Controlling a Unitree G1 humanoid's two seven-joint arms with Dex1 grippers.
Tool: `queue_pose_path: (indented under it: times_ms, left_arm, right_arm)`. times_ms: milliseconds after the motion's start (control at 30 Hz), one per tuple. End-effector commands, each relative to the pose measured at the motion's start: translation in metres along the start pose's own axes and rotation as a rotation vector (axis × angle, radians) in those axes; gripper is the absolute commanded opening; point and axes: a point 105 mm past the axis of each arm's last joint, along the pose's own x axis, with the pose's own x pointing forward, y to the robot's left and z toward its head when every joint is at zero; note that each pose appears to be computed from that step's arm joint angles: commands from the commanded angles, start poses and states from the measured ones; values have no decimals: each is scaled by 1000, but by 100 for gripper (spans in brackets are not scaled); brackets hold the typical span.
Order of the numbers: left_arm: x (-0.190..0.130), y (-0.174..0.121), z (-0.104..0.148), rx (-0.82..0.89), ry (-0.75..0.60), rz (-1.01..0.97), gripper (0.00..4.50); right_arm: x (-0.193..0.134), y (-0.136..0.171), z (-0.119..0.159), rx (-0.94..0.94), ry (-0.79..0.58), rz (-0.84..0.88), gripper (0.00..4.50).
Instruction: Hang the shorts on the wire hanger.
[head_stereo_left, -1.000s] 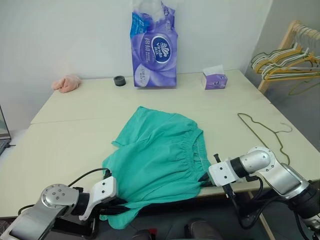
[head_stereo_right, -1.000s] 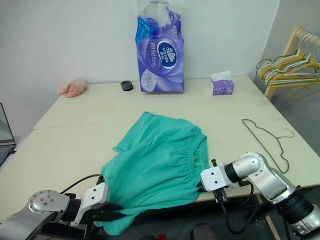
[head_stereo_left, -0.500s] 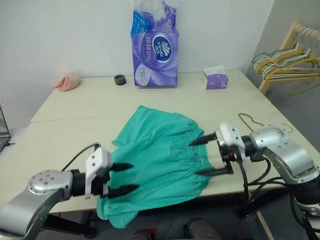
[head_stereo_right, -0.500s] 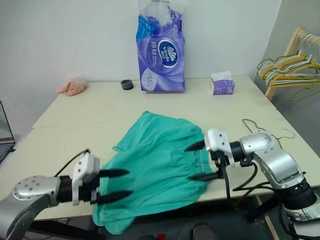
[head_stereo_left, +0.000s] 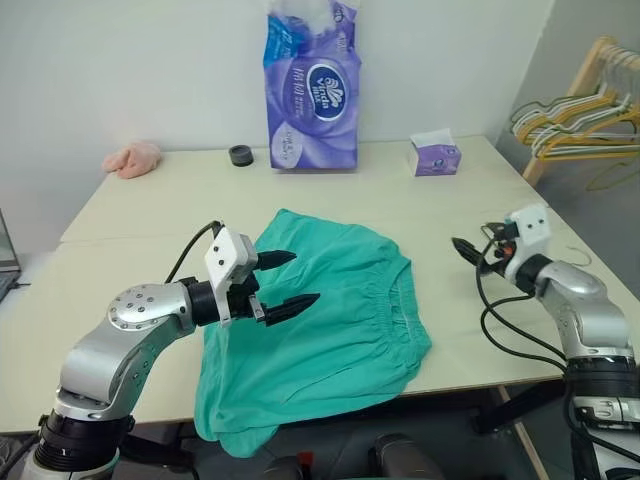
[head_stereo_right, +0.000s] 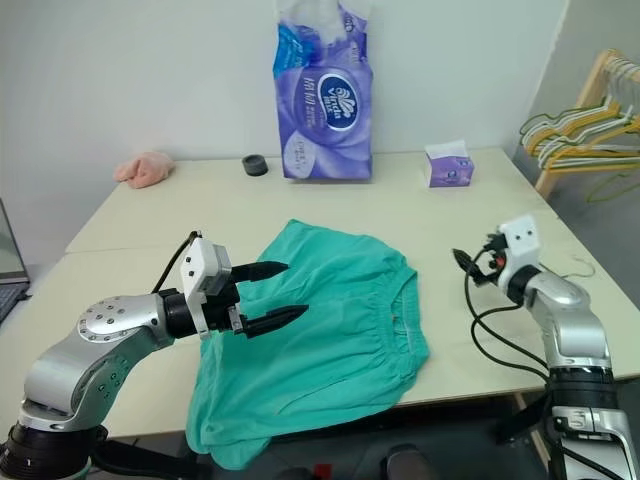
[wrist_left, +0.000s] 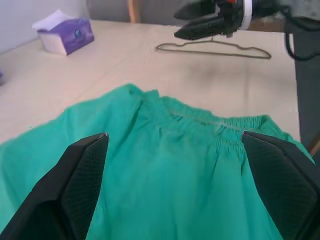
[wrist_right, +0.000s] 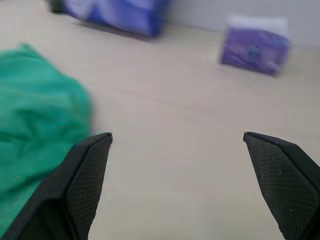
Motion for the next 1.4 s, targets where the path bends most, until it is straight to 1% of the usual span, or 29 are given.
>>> queue_pose_path:
  times_ms: [33, 100, 167, 267, 333, 467, 667, 767, 800, 1067, 1100, 1133, 1233, 1300, 1400]
  left_arm:
    - [8, -9, 9, 36, 2, -109, 448]
    - [13, -10, 10, 54, 17, -143, 448]
    - [18, -9, 12, 76, 27, -171, 448]
    - [22, -8, 13, 126, 51, -202, 448]
    - [24, -8, 12, 140, 59, -214, 448]
    - [26, -8, 14, 153, 56, -223, 448]
    - [27, -13, 19, 173, 53, -246, 448]
    - [27, -13, 21, 181, 50, -247, 450]
    - [27, -13, 21, 182, 50, -247, 450]
    - [25, -10, 22, 187, 49, -227, 450]
    - [25, -9, 21, 183, 49, -223, 450]
    - [24, -9, 21, 179, 49, -219, 450]
    - [21, -6, 20, 166, 53, -202, 450]
    - [19, -1, 18, 154, 55, -174, 450]
    - [16, 17, 16, 147, 53, -71, 450]
  right_arm:
    - [-11, -36, -11, -1, 44, -189, 450]
    - [-14, -55, -23, 20, 95, -282, 450]
    - [-14, -68, -32, 52, 151, -337, 450]
    - [-10, -85, -34, 30, 194, -383, 450]
    - [-8, -94, -37, 58, 220, -405, 450]
    - [-4, -103, -42, 66, 260, -408, 450]
    - [1, -97, -63, 122, 415, -340, 450]
    - [-2, -93, -76, 214, 472, -340, 387]
    - [-4, -91, -80, 238, 487, -335, 356]
    - [-12, -87, -101, 302, 544, -355, 82]
    - [-13, -87, -103, 293, 552, -353, 39]
    - [-13, -86, -104, 286, 556, -354, 5]
    - [-11, -86, -104, 275, 543, -355, 5]
    - [-5, -85, -94, 250, 497, -344, 5]
    - [11, -86, -61, 126, 374, -296, 5]
